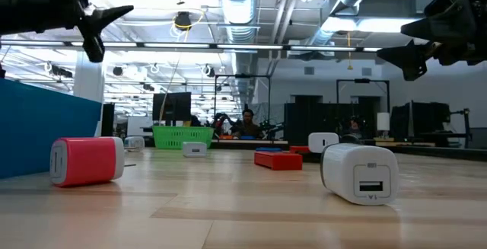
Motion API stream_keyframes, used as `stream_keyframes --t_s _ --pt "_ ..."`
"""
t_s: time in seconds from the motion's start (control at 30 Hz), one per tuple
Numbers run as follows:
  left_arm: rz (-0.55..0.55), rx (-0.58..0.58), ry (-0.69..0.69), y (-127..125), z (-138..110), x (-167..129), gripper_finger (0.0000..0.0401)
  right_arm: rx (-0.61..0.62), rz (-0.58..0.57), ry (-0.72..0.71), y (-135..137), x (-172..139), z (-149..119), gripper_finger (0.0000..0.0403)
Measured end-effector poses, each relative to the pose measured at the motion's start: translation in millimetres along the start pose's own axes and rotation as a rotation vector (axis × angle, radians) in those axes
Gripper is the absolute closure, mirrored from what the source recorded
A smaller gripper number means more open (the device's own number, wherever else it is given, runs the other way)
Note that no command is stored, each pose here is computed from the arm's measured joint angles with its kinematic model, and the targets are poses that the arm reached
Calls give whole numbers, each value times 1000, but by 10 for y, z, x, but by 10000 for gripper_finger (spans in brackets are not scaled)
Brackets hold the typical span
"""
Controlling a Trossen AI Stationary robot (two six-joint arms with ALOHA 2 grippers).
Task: Pick & Place Office items
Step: Put the top black digital clock into the green bin
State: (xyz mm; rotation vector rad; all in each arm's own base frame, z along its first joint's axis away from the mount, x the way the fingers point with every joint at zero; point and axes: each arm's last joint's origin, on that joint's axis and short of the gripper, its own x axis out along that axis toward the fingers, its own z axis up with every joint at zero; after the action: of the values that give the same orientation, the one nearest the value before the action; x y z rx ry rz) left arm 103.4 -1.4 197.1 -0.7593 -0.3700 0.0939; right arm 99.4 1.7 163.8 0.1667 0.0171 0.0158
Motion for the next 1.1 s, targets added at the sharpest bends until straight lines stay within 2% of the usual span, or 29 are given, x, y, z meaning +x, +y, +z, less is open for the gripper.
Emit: stream_keyframes --t_s 0.17,0.27,0.37,0.43,0.57,0.73,0.8,0.87,1.03,1.1 --pt "-63 -94 -120 -77 102 6 302 1 -28 -7 -18 0 5 101" --pt "-100 -159 -200 -122 168 5 302 204 -11 -35 -9 0 31 101" --pt "-83 -185 -267 -132 201 15 302 425 16 -90 1 -4 87 101" --pt "-62 -186 -277 -124 190 37 302 483 30 -135 5 -9 132 101" --pt "0 -169 -262 -86 128 101 302 595 36 -227 5 -23 210 101" --pt "238 -135 -341 23 56 166 302 751 -47 -446 -33 -70 343 101" --pt "298 -93 -345 57 26 182 302 775 -71 -538 -45 -99 401 101" --pt "309 -74 -319 74 -8 202 302 772 -59 -611 -42 -130 462 101" --pt "219 -81 -253 50 -39 239 302 790 45 -712 -14 -197 580 101" --pt "173 -91 -243 27 -32 248 302 756 67 -728 7 -223 646 101"
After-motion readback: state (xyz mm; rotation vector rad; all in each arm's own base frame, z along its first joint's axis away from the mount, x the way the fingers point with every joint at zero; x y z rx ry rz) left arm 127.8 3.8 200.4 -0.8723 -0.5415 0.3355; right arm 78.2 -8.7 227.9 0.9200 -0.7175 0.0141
